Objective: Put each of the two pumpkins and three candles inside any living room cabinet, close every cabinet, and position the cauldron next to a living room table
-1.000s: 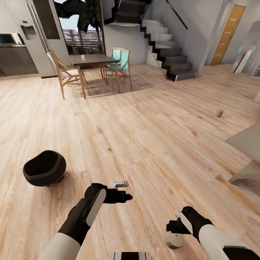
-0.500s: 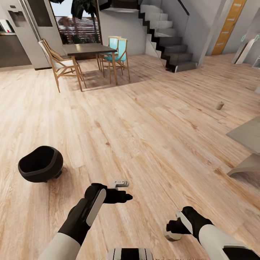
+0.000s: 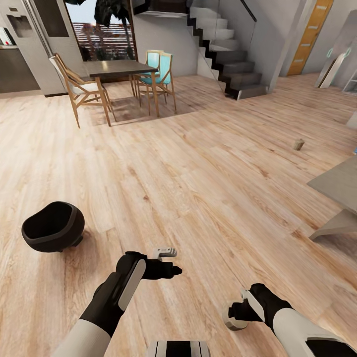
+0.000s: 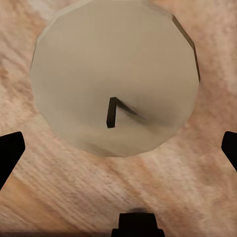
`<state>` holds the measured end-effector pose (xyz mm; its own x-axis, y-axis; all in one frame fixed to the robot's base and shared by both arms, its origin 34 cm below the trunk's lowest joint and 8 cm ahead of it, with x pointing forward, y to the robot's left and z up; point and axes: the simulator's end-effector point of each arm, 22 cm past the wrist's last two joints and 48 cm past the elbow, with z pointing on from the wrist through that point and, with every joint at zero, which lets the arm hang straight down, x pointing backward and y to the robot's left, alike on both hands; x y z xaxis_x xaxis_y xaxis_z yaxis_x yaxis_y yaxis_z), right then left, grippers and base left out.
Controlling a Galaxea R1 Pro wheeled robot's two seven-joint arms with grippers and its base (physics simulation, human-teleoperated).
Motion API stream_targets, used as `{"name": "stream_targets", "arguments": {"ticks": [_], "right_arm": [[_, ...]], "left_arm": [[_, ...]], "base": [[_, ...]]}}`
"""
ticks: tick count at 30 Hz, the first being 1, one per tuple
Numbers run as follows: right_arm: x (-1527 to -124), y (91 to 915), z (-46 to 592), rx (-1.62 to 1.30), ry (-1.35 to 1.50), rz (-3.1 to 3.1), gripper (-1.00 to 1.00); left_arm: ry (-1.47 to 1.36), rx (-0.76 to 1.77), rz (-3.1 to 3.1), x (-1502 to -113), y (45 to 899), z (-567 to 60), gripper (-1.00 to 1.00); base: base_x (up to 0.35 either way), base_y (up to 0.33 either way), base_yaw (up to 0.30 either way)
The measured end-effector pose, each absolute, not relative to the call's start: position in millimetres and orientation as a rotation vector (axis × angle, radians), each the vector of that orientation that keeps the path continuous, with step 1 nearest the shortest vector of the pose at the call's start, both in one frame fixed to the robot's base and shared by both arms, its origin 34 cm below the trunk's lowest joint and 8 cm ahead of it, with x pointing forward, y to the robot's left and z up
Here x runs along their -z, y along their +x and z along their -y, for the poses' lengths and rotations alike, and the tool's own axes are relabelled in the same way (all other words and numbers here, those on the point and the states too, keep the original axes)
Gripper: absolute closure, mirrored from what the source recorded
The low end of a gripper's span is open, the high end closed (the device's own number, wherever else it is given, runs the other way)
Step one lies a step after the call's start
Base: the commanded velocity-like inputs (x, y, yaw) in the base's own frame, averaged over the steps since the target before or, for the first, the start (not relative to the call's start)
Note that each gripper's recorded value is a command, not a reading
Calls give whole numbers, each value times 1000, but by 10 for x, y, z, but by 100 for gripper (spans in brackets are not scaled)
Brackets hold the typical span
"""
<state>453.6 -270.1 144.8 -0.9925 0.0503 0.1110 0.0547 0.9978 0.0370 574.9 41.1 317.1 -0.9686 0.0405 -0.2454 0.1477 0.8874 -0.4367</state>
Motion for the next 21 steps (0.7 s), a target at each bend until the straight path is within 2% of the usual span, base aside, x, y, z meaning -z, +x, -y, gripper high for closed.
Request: {"name": "stream_targets", "arguments": {"ticks": [21], "right_arm": [[-1137, 4234, 2699, 57, -79, 2948, -100]], "left_arm": [[118, 703, -2904, -2756, 5583, -408, -100]], "base": [[0, 0, 0]]}}
